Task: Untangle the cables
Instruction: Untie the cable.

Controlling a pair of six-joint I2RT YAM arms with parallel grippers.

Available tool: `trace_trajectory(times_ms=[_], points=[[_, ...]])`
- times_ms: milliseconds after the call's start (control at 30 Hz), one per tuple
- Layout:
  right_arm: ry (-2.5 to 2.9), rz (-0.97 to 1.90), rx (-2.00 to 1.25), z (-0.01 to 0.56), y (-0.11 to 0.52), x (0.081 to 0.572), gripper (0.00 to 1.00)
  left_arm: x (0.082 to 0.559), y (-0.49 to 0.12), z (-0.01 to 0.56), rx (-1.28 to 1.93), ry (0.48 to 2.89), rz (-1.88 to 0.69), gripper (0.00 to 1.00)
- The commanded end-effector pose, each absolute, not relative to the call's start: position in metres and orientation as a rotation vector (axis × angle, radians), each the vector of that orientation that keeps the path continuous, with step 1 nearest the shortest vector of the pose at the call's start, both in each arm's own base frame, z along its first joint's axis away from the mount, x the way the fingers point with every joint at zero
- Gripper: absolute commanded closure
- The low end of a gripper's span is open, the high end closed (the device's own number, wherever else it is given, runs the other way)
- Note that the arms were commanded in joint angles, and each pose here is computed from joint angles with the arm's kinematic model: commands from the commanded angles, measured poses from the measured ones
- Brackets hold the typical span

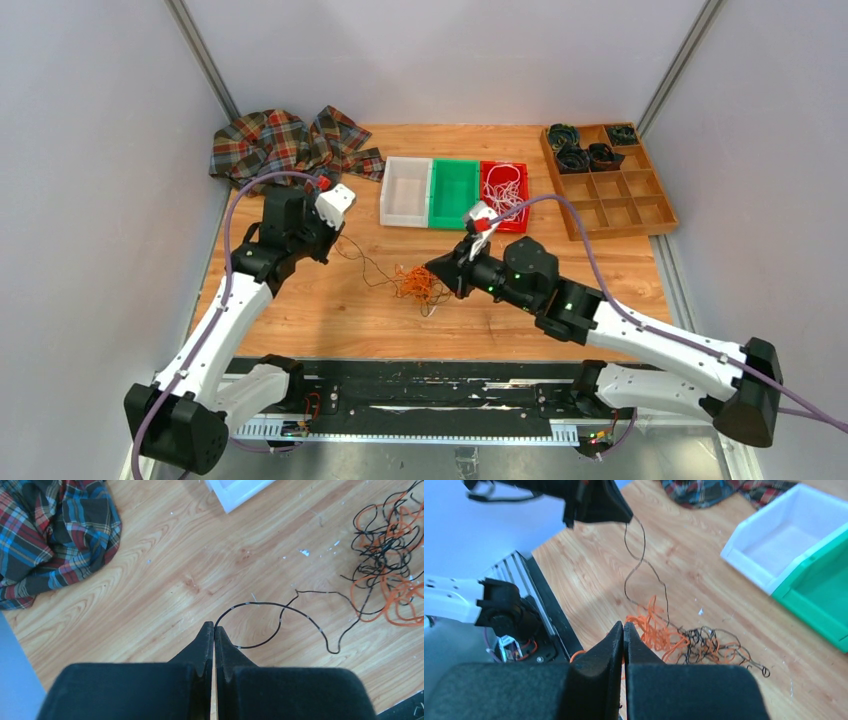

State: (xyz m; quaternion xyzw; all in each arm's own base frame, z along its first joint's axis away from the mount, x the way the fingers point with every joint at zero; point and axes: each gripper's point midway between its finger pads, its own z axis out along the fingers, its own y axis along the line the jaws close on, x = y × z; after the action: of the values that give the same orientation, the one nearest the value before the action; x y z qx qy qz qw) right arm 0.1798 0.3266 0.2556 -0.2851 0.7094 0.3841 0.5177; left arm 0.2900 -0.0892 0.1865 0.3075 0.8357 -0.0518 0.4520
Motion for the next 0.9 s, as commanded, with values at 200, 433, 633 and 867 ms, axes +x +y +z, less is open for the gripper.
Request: trace_trajectory(times_ms=[200,433,633,867], points=[[1.549,1.091,-0.673,0.340,0.325,0.183,0.99,0.249,-0.135,0.195,0.997,1.999,-0.487,0.26],[1.534,1.198,-0.717,0.359,0.354,0.183,1.00,0.201,-0.178,0.268,1.105,1.707,-0.835,0.09],[1.539,1.412,-0.728,0.372,0.381,0.171,0.99,0.188,-0.192,0.268,1.184,1.645,-0.957,0.13],[1.536,1.526,-0.700,0.381,0.389,0.165,0.99,0.182,-0.196,0.257,1.231,1.624,-0.988,0.35]])
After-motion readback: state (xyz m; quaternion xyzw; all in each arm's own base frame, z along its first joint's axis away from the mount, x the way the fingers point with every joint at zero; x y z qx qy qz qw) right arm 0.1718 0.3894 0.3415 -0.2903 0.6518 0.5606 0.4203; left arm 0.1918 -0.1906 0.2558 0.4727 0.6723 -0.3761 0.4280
